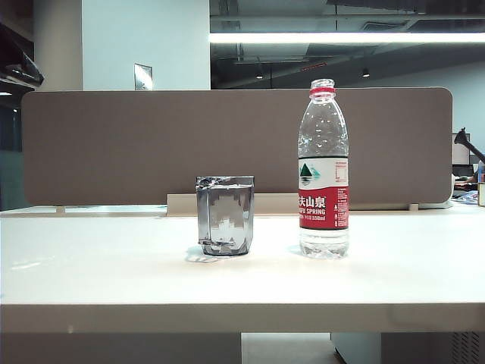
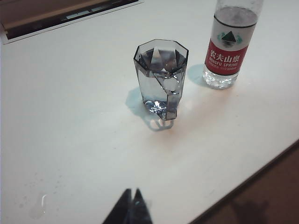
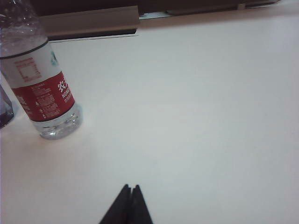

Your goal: Pick up the mineral water bottle on the table and pour water into the mug until it's full.

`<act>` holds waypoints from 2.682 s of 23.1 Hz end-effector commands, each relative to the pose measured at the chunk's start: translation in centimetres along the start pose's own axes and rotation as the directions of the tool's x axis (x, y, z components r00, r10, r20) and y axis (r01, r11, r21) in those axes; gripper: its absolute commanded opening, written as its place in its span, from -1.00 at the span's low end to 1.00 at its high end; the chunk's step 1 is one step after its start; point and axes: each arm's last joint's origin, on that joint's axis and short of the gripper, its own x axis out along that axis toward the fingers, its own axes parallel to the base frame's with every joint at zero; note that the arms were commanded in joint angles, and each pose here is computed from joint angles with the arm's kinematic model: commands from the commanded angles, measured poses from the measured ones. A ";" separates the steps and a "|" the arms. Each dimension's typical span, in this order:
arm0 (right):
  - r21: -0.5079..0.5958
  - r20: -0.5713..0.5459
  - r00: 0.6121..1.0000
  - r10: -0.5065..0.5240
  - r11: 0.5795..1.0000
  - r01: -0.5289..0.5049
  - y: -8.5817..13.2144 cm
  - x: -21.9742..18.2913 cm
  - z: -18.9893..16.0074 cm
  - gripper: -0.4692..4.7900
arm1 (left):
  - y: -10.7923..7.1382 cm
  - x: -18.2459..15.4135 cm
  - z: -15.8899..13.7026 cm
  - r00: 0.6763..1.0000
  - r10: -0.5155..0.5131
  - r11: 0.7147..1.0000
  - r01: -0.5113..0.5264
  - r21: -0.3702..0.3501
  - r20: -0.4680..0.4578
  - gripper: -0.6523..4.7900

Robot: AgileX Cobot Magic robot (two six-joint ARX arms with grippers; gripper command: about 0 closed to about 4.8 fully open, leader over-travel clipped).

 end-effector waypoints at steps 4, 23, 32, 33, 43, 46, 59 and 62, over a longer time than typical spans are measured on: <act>-0.003 0.006 1.000 -0.005 1.000 0.005 0.0 0.1 -0.1 -0.84 | 0.0 -0.1 0.2 1.000 -0.003 1.000 0.002 0.005 0.017 -0.78; 0.004 0.007 1.000 0.000 1.000 0.000 0.0 0.1 -0.1 -0.84 | 1.5 -2.8 -1.2 0.969 0.170 0.985 -0.165 -0.043 0.179 -0.78; 0.004 0.007 1.000 0.001 1.000 -0.001 0.0 0.1 -0.1 -0.84 | 2.4 -1.4 -8.9 0.912 0.313 0.943 -0.266 -0.199 0.263 -0.78; 0.004 0.007 1.000 0.001 1.000 -0.001 0.0 0.1 -0.1 -0.84 | 2.3 -1.1 -9.7 0.914 0.315 0.940 -0.263 -0.216 0.256 -0.78; 0.004 0.007 1.000 0.000 1.000 0.000 0.0 0.1 -0.1 -0.84 | 2.8 -0.3 -11.9 0.871 0.473 0.858 -0.420 -0.296 0.134 -0.78; 0.004 0.007 1.000 0.001 1.000 -0.001 0.0 0.1 -0.1 -0.84 | 2.9 -0.4 -11.9 0.856 0.502 0.848 -0.459 -0.264 0.126 -0.78; 0.004 0.007 1.000 0.001 1.000 -0.001 0.0 0.1 -0.1 -0.84 | 2.9 -0.4 -11.9 0.856 0.501 0.851 -0.461 -0.253 0.126 -0.78; 0.004 0.007 1.000 0.001 1.000 -0.001 0.0 0.1 -0.1 -0.84 | 2.9 -0.4 -11.9 0.856 0.502 0.850 -0.461 -0.254 0.126 -0.78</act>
